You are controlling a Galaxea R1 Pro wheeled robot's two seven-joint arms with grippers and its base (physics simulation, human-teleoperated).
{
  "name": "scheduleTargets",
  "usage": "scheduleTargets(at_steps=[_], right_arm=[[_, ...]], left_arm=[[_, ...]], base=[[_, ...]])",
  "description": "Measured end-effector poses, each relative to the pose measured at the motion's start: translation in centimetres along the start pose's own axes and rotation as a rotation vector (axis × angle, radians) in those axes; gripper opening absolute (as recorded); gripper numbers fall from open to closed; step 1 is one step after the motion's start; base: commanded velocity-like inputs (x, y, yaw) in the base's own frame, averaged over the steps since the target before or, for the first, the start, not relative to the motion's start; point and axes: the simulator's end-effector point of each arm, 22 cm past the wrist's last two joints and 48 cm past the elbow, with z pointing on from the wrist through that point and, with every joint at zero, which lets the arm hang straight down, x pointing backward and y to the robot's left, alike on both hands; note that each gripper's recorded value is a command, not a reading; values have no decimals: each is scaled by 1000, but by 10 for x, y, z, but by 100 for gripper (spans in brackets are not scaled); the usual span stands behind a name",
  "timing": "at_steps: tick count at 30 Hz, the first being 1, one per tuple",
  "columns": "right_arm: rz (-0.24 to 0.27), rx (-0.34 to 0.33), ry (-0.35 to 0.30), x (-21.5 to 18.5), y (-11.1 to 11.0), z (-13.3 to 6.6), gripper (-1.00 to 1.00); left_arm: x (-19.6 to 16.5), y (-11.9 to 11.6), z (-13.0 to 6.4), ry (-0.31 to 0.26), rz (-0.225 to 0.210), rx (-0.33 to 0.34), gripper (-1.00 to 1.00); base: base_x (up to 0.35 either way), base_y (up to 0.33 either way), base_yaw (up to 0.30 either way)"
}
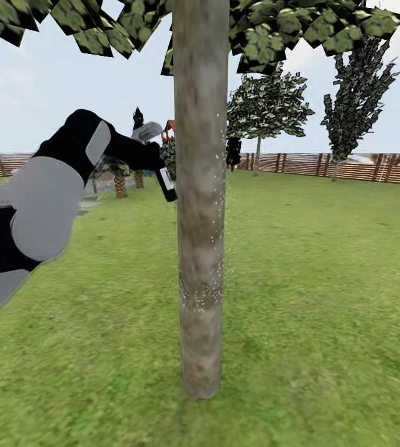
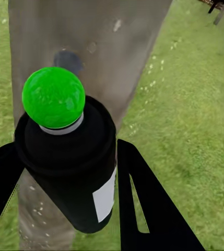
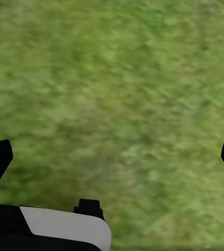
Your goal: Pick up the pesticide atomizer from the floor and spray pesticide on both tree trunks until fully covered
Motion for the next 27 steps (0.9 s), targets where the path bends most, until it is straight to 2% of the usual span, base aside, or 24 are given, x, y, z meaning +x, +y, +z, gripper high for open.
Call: scheduleTargets(at_steps=[5, 7, 9, 11, 16, 21, 24, 27], right_arm=[[0, 0, 0, 0, 0, 0, 100], [0, 0, 0, 0, 0, 0, 100], [0, 0, 0, 0, 0, 0, 100], [0, -1, 0, 0, 1, 0, 100], [0, 0, 0, 0, 0, 0, 100], [0, -1, 1, 0, 0, 0, 100], [0, -1, 2, 1, 1, 0, 100], [0, -1, 2, 1, 1, 0, 100]], left_arm=[[-42, -24, -27, -53, 38, 16, -100], [-48, -27, -31, -60, 44, 16, -100], [-48, -30, -31, -55, 42, 29, -100], [-46, -42, -30, -48, 37, 85, -100], [-43, -65, -27, -41, 45, 152, -100], [-38, -92, -19, -28, 67, 186, -100], [-43, -115, -22, -50, 26, 277, -100], [-40, -120, -20, -45, 11, 301, -100]], base=[[0, 0, 0], [0, 0, 0], [0, 0, 0], [0, 0, 0], [0, 0, 0], [0, 0, 0], [0, 0, 0], [0, 0, 0]])
